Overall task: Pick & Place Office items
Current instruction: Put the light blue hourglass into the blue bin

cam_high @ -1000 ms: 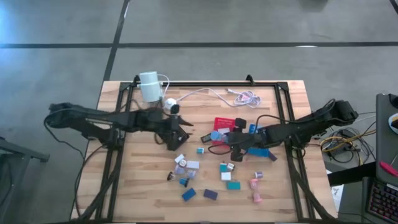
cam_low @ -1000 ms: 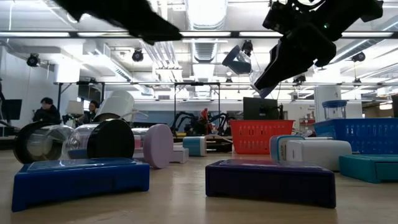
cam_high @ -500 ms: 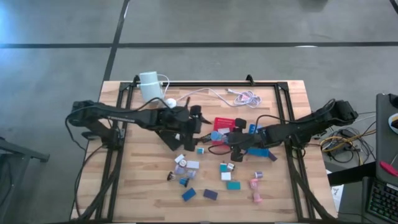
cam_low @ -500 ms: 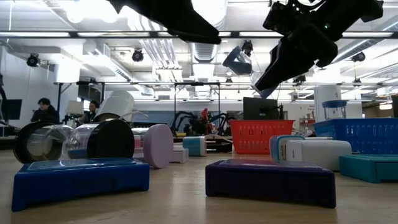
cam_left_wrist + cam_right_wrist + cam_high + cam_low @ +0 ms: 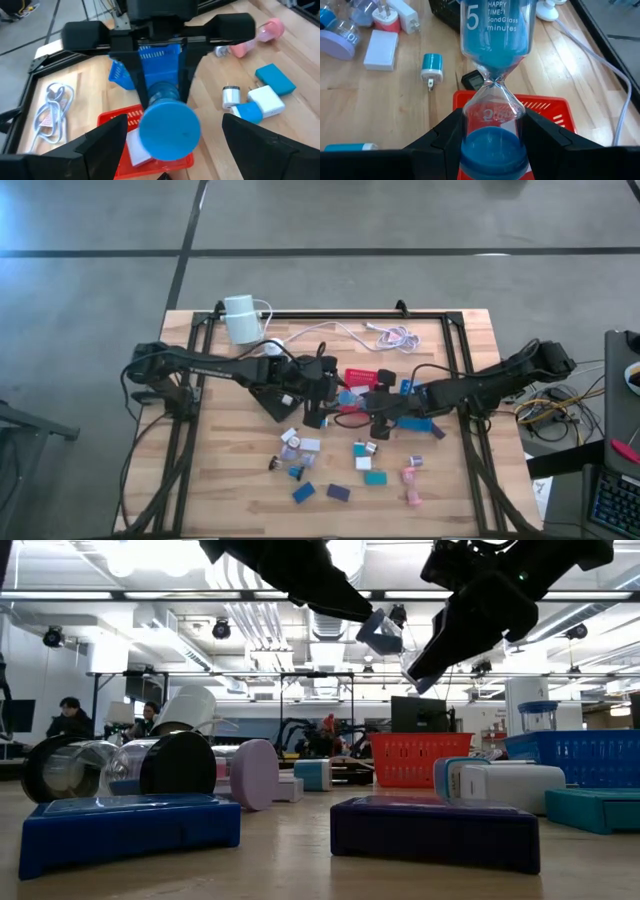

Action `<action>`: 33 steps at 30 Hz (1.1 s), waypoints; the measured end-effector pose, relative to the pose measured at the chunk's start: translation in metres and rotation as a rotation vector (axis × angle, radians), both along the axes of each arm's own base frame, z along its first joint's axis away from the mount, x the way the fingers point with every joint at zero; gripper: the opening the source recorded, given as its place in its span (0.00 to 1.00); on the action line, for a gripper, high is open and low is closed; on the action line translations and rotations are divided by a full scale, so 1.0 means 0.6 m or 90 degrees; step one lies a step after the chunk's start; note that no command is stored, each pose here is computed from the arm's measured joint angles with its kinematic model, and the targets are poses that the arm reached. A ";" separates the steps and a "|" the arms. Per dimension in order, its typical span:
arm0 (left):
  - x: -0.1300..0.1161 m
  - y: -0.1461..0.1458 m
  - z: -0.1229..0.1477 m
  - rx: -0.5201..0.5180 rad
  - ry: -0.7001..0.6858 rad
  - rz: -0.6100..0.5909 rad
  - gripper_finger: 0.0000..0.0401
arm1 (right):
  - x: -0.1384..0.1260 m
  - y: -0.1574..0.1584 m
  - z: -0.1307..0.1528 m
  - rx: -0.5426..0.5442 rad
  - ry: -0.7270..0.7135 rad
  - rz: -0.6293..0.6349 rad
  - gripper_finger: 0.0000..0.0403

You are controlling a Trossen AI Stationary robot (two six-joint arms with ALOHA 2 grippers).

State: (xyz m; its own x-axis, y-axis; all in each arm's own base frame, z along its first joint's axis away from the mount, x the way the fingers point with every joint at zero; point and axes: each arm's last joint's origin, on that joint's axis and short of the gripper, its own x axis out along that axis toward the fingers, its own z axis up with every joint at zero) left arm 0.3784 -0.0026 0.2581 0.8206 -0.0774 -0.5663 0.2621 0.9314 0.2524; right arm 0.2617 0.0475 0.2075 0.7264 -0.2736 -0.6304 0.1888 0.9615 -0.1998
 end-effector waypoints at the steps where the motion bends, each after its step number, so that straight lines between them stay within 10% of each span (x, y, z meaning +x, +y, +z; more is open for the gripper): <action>1: 0.001 0.000 -0.002 0.001 0.002 -0.002 0.83 | 0.000 0.000 0.001 0.000 -0.001 0.000 0.39; 13: 0.006 0.000 -0.012 0.015 0.006 -0.012 0.81 | 0.003 0.001 0.004 0.008 -0.013 -0.006 0.39; 24: 0.008 0.001 -0.009 0.017 -0.007 -0.008 0.51 | 0.003 0.001 0.004 0.006 -0.013 -0.002 0.39; 33: 0.006 0.002 -0.009 0.035 -0.004 -0.015 0.50 | 0.004 0.001 0.005 0.001 -0.019 0.000 0.39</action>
State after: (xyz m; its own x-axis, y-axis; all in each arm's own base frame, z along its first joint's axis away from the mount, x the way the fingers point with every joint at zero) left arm 0.3823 -0.0014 0.2524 0.8223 -0.0662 -0.5651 0.2823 0.9098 0.3043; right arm 0.2643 0.0481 0.2107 0.7446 -0.2730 -0.6091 0.1950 0.9617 -0.1926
